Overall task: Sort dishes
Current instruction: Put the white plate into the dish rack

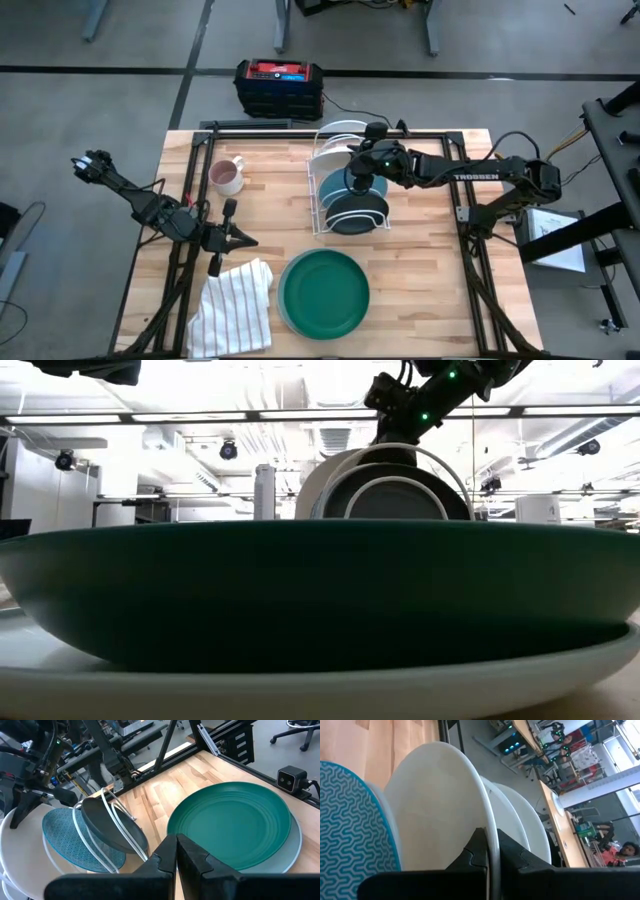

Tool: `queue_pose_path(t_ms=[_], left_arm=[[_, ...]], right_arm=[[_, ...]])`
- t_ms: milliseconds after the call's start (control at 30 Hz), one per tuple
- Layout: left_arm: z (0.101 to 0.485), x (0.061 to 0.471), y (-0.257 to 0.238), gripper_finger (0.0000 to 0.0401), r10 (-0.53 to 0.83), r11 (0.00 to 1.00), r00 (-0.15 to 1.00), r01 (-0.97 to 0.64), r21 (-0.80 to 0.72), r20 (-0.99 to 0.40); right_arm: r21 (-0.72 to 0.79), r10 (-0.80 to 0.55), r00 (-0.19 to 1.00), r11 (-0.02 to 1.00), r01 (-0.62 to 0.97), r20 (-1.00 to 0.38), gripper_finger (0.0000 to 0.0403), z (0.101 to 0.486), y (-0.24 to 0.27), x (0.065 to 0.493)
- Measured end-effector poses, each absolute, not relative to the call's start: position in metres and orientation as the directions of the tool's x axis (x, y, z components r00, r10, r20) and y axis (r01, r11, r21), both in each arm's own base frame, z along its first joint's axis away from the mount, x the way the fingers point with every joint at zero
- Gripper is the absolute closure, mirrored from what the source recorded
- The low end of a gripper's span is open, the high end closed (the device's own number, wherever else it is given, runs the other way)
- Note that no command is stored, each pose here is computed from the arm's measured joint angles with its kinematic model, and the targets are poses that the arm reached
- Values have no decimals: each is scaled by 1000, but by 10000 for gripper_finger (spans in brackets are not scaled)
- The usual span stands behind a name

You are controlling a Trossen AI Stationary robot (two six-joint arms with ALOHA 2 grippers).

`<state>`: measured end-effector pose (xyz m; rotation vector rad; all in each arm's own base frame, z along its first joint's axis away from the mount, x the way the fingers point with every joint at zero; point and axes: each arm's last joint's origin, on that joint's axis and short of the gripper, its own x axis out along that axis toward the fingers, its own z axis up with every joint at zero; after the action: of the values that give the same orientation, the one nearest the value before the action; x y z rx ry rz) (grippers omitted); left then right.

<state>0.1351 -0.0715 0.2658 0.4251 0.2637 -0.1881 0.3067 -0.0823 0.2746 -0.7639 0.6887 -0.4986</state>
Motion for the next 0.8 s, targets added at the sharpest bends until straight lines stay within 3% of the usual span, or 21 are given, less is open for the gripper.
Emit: queue_pose_path(t_ms=[800], left_arm=[[266, 135, -72, 401, -125, 895, 949, 234, 380, -291]], right_arm=[[-717, -603, 677, 679, 158, -422, 403, 258, -93, 315]])
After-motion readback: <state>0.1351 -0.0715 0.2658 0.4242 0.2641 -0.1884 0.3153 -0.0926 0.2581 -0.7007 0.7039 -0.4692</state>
